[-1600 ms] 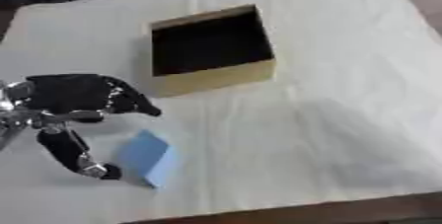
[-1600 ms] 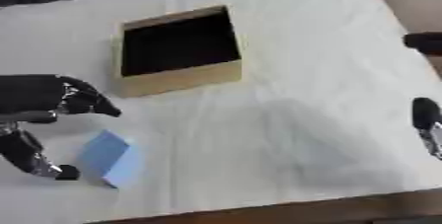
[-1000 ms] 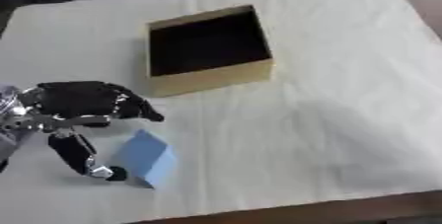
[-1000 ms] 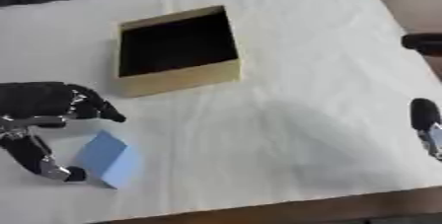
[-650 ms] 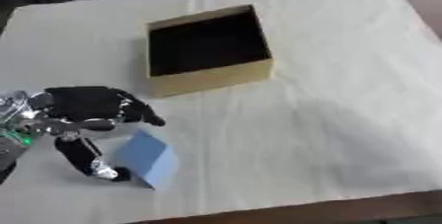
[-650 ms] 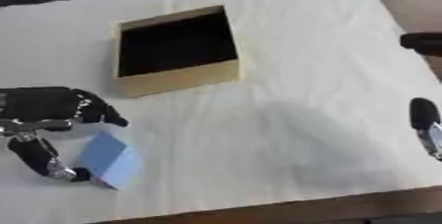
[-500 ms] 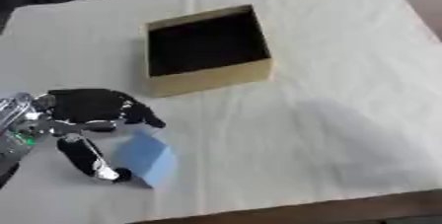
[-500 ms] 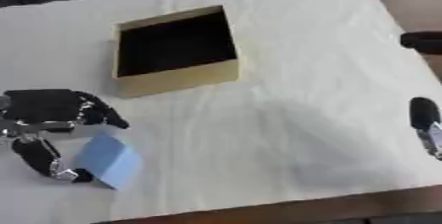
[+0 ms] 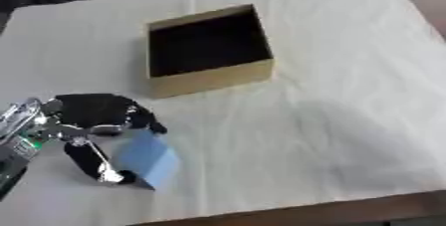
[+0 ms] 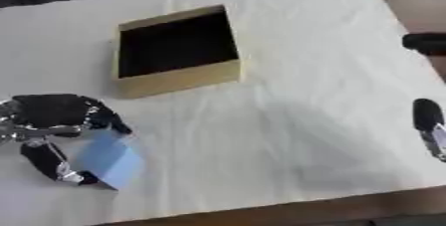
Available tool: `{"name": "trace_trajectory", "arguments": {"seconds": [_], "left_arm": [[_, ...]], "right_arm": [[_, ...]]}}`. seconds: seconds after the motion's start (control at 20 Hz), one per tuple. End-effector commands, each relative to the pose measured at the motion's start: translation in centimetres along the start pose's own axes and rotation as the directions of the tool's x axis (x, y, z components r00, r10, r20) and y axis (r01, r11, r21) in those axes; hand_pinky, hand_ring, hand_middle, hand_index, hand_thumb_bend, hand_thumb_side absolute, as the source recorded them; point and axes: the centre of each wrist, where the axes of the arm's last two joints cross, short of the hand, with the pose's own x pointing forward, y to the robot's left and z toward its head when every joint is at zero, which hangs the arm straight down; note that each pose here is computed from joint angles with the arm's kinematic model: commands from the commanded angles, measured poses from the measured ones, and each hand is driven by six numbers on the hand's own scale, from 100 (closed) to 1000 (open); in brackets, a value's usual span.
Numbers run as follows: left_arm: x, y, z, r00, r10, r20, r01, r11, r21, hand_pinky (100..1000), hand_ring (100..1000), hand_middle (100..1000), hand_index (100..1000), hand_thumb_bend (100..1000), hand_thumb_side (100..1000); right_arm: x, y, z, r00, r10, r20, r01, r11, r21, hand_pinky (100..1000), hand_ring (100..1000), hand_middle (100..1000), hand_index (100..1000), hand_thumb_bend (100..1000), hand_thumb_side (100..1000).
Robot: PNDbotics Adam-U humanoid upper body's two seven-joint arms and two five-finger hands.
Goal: Pick up objects on the table and place them in the box.
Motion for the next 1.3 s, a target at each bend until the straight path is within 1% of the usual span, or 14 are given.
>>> {"name": "trace_trajectory", "arguments": {"seconds": [0.05,0.1,0.2,0.35,0.4,0.6,0.9,0.95,1.1,1.3], "left_arm": [[-0.5,-0.2,0.6,0.996,-0.065,0.068,0.072,0.991,-0.109,743,617,549,807,252,392],[-0.5,-0.2,0.7,0.996,-0.062,0.065,0.068,0.993,-0.095,718,573,499,764,208,388],[-0.6,-0.1,0.7,0.997,-0.047,0.057,0.051,0.997,-0.061,688,515,423,695,150,382],[-0.7,-0.1,1.0,0.999,-0.025,0.047,0.025,1.0,-0.015,667,465,327,607,112,384],[-0.7,0.0,1.2,0.999,-0.021,0.044,0.021,1.0,0.0,666,462,316,595,108,386],[-0.4,1.3,2.5,0.999,-0.021,0.027,0.019,0.997,0.078,669,464,314,596,104,387],[0.0,4.3,5.6,0.999,-0.034,-0.025,0.038,0.978,0.204,677,470,318,604,100,395],[-0.1,4.7,6.0,0.999,-0.028,-0.037,0.036,0.974,0.223,676,472,320,609,112,402],[-0.9,5.5,7.0,0.997,0.013,-0.079,0.01,0.958,0.287,673,471,315,611,104,408],[-2.7,7.5,8.0,0.989,0.071,-0.13,-0.014,0.918,0.397,674,477,318,620,112,411]], "right_arm": [[0.4,-0.5,-0.6,0.999,0.012,0.03,-0.012,1.0,0.004,862,864,791,874,100,420],[0.4,-0.6,-0.6,0.999,0.012,0.03,-0.012,1.0,0.003,862,865,791,874,100,421],[0.4,-0.5,-0.6,0.999,0.011,0.03,-0.012,1.0,0.003,862,865,791,873,100,420],[0.4,-0.5,-0.6,1.0,0.011,0.028,-0.011,1.0,0.002,862,865,791,873,100,421],[0.4,-0.6,-0.6,1.0,0.011,0.028,-0.011,1.0,0.002,862,865,790,872,100,421],[0.4,-0.6,-0.6,1.0,0.012,0.026,-0.012,1.0,0.001,862,865,790,872,100,421],[0.4,-0.5,-0.6,1.0,0.007,0.027,-0.007,1.0,0.01,862,865,790,871,100,420],[0.4,-0.5,-0.6,1.0,0.005,0.028,-0.005,1.0,0.012,862,865,790,871,100,420],[0.4,-0.3,-0.6,1.0,-0.003,0.031,0.003,1.0,0.019,862,865,790,871,100,419],[0.4,0.0,-0.7,0.999,-0.019,0.038,0.018,0.999,0.037,862,865,789,870,100,418]]}}
